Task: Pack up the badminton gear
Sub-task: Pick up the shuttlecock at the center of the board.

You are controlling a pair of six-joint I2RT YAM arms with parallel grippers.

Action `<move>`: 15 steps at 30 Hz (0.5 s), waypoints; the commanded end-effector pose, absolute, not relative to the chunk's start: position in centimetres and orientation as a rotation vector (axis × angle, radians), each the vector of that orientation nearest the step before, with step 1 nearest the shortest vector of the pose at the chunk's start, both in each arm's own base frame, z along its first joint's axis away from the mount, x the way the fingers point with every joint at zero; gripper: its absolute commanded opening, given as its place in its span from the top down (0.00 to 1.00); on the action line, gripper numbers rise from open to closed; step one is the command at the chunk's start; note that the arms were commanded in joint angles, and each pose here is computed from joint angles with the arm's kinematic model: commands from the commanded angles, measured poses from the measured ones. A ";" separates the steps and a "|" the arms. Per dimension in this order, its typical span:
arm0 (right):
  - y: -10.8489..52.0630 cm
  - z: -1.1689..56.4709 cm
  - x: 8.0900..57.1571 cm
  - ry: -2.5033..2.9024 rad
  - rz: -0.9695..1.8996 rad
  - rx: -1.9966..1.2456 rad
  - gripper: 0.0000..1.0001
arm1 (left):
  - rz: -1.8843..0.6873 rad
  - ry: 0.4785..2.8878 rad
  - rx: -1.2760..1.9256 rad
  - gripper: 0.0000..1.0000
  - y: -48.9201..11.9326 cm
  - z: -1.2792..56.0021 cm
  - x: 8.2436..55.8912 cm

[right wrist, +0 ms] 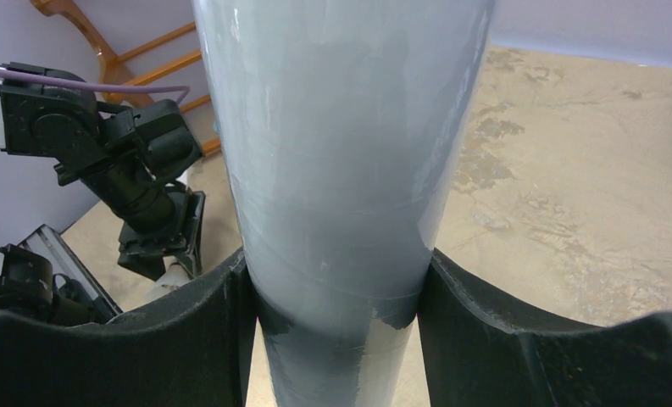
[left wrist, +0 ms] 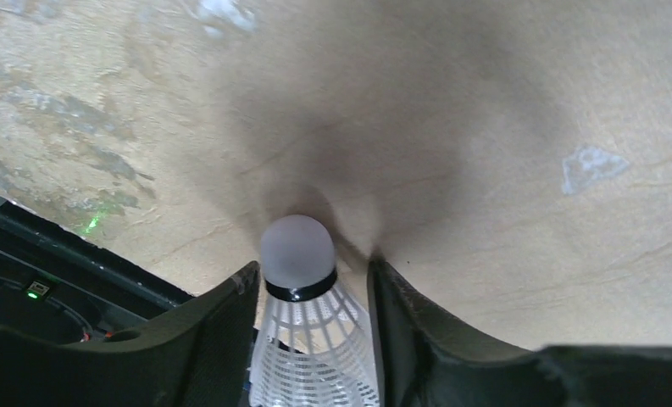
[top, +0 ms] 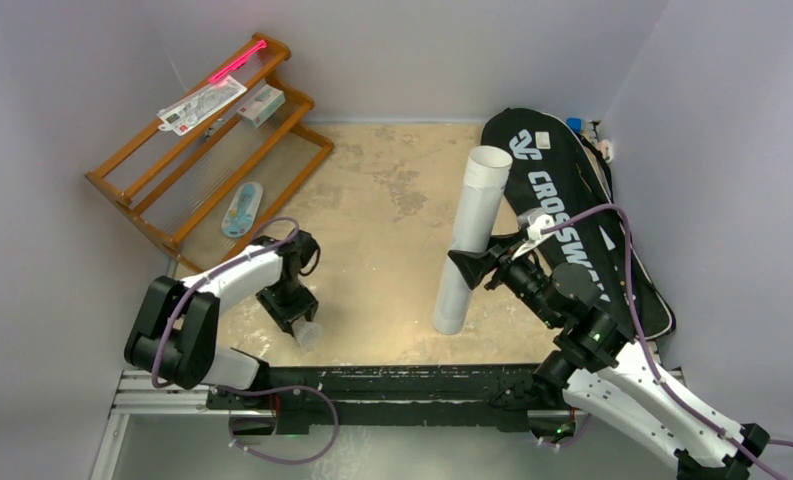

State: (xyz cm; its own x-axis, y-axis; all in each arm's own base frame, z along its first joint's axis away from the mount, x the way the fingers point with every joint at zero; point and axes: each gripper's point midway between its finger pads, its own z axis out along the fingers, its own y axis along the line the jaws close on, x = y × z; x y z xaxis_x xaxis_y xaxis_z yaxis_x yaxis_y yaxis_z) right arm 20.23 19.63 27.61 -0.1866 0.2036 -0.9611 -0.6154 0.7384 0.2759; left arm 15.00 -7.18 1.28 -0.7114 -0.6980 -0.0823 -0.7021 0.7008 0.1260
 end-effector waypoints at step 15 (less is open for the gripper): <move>20.9 28.8 20.6 1.542 0.800 -0.357 0.55 | -0.036 2.732 -1.024 0.74 -11.4 8.9 22.2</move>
